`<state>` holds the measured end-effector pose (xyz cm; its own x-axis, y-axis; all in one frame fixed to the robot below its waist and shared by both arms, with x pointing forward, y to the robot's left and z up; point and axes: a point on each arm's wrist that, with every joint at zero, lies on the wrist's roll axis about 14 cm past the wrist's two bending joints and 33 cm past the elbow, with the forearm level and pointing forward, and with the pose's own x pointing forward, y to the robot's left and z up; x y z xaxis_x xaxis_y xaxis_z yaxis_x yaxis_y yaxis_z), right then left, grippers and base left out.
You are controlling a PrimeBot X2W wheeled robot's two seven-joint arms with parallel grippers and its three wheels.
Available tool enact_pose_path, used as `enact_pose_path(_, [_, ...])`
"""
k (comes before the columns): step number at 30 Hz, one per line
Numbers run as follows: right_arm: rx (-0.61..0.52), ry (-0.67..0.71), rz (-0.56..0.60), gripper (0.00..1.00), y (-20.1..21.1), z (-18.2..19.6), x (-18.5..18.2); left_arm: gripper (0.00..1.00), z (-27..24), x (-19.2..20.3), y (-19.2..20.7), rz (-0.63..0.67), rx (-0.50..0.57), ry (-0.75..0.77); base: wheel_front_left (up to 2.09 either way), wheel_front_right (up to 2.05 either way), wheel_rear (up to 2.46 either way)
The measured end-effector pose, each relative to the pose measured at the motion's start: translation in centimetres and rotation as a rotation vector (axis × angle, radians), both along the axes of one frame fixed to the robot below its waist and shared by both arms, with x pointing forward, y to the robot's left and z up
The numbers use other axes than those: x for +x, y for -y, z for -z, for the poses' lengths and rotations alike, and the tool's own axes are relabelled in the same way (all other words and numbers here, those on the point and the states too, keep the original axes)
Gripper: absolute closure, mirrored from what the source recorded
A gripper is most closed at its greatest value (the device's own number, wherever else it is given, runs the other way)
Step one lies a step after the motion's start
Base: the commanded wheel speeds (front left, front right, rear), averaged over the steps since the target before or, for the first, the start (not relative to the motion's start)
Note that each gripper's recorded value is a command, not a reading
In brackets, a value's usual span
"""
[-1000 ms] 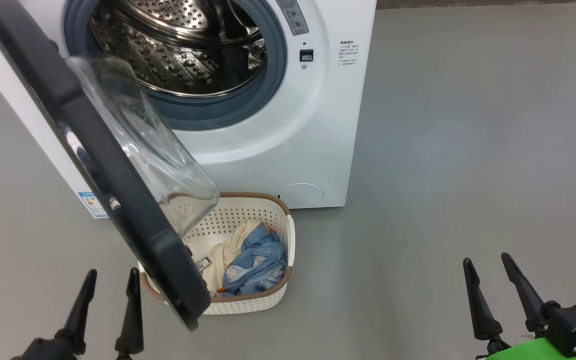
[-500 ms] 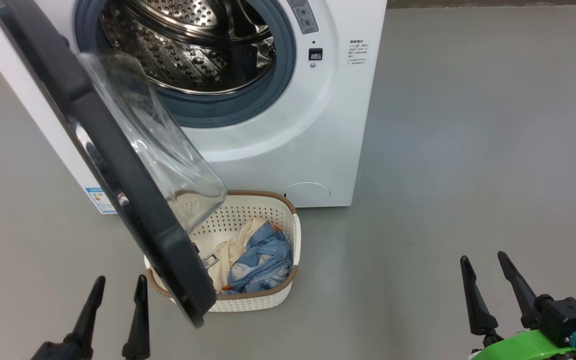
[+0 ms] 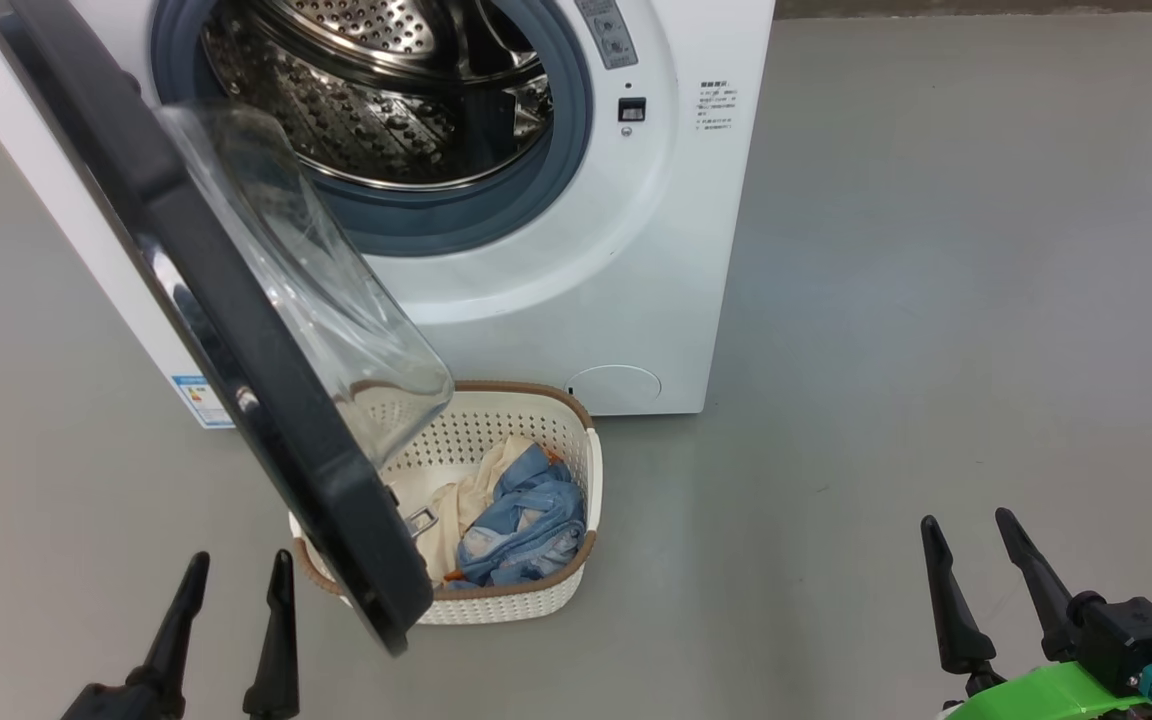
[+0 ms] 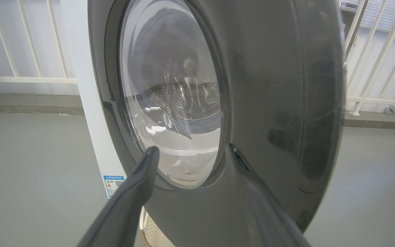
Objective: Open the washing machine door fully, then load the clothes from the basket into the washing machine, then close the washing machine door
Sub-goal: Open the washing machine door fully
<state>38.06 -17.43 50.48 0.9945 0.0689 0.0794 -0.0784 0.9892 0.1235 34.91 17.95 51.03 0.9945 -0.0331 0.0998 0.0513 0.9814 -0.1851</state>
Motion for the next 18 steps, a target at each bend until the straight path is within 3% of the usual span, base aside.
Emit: enact_pose_path(18, [-0.001,-0.010,0.004,0.00,0.06,0.32,-0.04,0.00,0.02,0.07,-0.20,-0.007,-0.001,0.000,0.00,0.00,0.00])
